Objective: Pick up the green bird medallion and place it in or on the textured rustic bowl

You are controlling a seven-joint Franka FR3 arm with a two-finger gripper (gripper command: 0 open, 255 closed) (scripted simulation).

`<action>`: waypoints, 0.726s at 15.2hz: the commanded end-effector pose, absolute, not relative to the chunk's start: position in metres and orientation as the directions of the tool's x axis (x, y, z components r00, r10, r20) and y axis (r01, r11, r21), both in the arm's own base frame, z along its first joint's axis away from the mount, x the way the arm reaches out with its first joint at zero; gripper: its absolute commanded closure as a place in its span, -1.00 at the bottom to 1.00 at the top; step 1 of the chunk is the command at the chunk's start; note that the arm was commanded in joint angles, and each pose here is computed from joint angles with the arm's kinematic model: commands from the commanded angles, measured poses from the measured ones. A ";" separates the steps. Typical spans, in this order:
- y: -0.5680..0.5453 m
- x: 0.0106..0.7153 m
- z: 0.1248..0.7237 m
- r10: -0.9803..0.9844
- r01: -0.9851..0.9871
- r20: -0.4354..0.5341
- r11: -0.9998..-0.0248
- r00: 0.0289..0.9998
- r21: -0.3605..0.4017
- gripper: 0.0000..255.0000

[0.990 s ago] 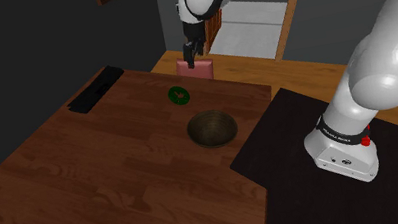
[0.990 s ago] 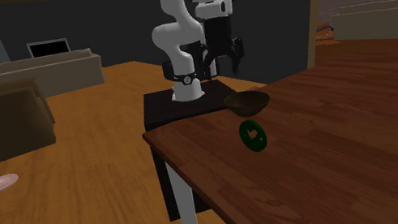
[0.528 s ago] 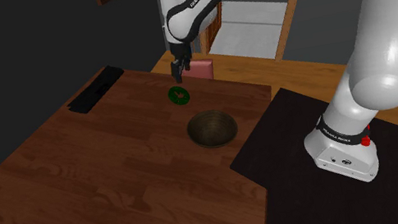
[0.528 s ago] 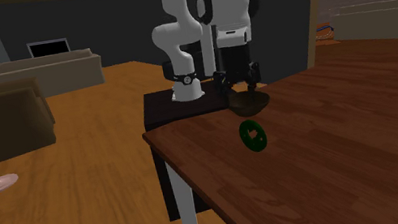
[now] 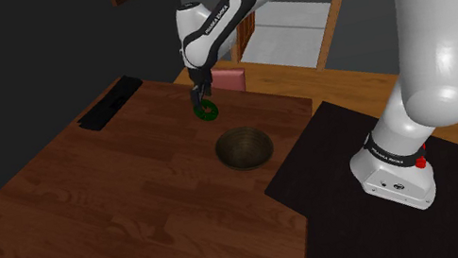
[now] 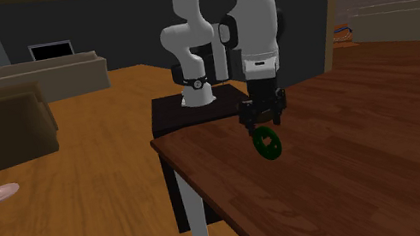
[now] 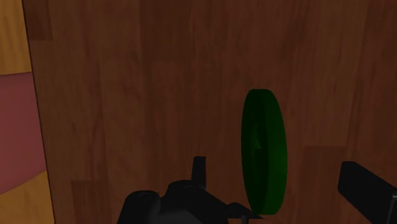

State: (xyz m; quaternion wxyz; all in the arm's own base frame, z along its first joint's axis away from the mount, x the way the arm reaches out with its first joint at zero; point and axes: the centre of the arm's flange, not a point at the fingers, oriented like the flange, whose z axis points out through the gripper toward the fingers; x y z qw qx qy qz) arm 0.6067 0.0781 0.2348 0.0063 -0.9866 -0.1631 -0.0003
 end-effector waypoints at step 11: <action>0.079 0.606 0.211 0.322 0.322 0.003 -0.947 0.947 -0.013 -1.00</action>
